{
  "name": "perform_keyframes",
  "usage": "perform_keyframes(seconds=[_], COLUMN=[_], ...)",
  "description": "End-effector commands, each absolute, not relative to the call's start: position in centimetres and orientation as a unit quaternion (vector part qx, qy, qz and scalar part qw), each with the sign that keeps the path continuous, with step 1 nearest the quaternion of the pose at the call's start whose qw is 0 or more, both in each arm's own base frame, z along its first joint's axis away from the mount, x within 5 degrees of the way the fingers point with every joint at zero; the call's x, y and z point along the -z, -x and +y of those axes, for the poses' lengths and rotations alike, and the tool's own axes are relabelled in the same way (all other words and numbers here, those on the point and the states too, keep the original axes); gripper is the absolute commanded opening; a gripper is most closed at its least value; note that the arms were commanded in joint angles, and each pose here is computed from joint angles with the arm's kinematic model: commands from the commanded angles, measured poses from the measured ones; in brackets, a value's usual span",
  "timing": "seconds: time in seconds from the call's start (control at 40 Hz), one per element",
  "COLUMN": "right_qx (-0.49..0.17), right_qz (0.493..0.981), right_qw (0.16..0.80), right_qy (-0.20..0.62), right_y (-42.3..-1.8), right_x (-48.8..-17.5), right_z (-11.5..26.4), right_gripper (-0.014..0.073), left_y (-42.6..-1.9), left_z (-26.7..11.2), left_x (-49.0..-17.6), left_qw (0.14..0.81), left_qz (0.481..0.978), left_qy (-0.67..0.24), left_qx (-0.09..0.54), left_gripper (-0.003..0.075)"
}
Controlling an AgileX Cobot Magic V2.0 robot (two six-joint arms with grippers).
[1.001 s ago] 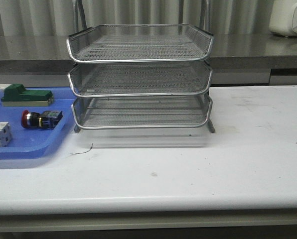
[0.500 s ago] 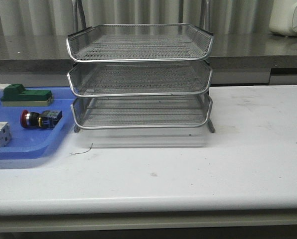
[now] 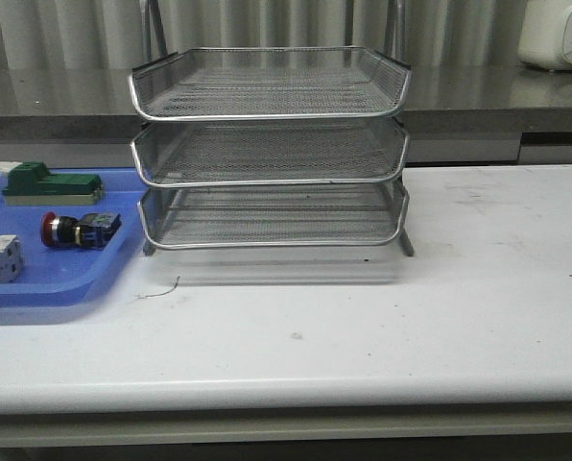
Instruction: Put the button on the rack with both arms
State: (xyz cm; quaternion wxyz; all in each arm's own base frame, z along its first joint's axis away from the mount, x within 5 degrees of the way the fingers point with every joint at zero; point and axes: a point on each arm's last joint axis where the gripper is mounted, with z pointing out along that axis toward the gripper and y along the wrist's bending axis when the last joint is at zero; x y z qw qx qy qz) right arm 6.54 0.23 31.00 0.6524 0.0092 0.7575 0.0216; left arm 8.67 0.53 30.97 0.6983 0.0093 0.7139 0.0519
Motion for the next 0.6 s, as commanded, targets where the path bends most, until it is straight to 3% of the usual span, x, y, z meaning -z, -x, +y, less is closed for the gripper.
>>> perform_keyframes(seconds=[0.0, 0.15, 0.23, 0.33, 0.4, 0.48, 0.58], right_qx=[-0.013, -0.013, -0.013, -0.013, -0.013, -0.013, -0.013], right_qz=[0.744, 0.748, 0.748, 0.748, 0.748, 0.748, 0.749], right_qw=[0.668, 0.664, 0.664, 0.664, 0.664, 0.664, 0.662], right_qy=[-0.010, -0.010, -0.010, -0.010, -0.010, -0.010, -0.010], right_y=[-7.64, -7.96, -7.96, -7.96, -7.97, -7.97, -7.96], right_x=[-32.75, -32.67, -32.67, -32.67, -32.64, -32.64, -32.61], right_z=[0.09, 0.08, 0.08, 0.08, 0.08, 0.08, 0.08], right_gripper=[-0.0059, -0.0035, 0.0064, 0.0295, 0.0470, 0.0598, 0.0662], left_y=[-9.58, -9.73, -9.73, -9.73, -9.73, -9.73, -9.74], left_z=[0.56, 0.57, 0.57, 0.57, 0.57, 0.57, 0.57], left_x=[-32.34, -32.25, -32.25, -32.22, -32.22, -32.22, -32.16], left_qw=[0.714, 0.711, 0.711, 0.710, 0.710, 0.710, 0.709], left_qz=[0.698, 0.701, 0.701, 0.702, 0.702, 0.702, 0.703], left_qy=[-0.009, -0.009, -0.009, -0.009, -0.009, -0.008, -0.008], left_qx=[-0.051, -0.051, -0.051, -0.051, -0.051, -0.050, -0.050], left_gripper=[-0.0019, -0.0015, 0.0039, 0.0244, 0.0445, 0.0612, 0.0703])
